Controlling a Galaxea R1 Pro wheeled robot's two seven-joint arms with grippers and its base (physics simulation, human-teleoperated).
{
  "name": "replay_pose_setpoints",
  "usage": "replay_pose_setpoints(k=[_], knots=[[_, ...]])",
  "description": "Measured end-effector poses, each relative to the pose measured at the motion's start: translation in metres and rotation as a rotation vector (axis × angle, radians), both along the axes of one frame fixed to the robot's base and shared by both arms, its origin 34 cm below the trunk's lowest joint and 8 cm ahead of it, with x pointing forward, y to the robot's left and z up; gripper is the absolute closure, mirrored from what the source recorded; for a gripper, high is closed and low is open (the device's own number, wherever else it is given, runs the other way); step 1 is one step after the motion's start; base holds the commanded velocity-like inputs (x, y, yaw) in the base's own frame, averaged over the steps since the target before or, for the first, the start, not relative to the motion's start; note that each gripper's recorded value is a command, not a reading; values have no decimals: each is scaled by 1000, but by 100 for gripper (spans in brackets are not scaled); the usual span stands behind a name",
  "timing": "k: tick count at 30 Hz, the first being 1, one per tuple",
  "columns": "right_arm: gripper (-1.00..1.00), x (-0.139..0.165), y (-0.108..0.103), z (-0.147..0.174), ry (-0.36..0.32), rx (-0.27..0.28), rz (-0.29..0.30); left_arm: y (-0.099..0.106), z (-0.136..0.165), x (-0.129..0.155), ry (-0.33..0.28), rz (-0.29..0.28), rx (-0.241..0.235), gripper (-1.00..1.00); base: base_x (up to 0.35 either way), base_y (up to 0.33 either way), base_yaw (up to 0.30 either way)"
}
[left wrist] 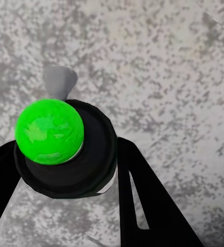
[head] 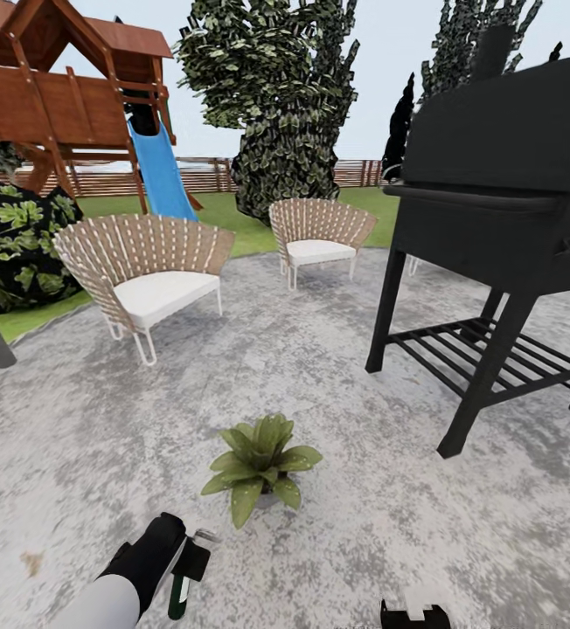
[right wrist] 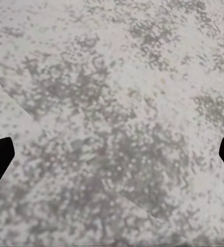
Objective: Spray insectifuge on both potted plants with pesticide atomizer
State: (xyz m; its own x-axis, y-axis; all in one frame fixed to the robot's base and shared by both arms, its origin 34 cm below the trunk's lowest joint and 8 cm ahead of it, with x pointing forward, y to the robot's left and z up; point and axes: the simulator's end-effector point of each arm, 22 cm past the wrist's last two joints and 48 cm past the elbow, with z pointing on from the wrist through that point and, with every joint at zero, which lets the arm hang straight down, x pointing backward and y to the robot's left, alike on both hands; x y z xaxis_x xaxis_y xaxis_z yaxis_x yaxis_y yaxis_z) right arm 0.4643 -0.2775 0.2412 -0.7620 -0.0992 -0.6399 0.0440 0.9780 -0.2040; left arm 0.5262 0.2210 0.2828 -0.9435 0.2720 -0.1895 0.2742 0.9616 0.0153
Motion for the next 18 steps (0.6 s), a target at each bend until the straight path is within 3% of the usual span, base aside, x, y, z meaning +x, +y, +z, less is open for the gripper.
replay_pose_setpoints(k=[7,14,18], knots=[[-100,0,0,0,0,0,0,-1,0,-1,2,-1,-1,100,1,2,-256],[-100,0,1,0,0,1,0,-2,0,-1,2,-4,0,100,0,0,-49],[-100,0,1,0,0,1,0,-1,0,-1,2,-4,0,100,0,0,-188]])
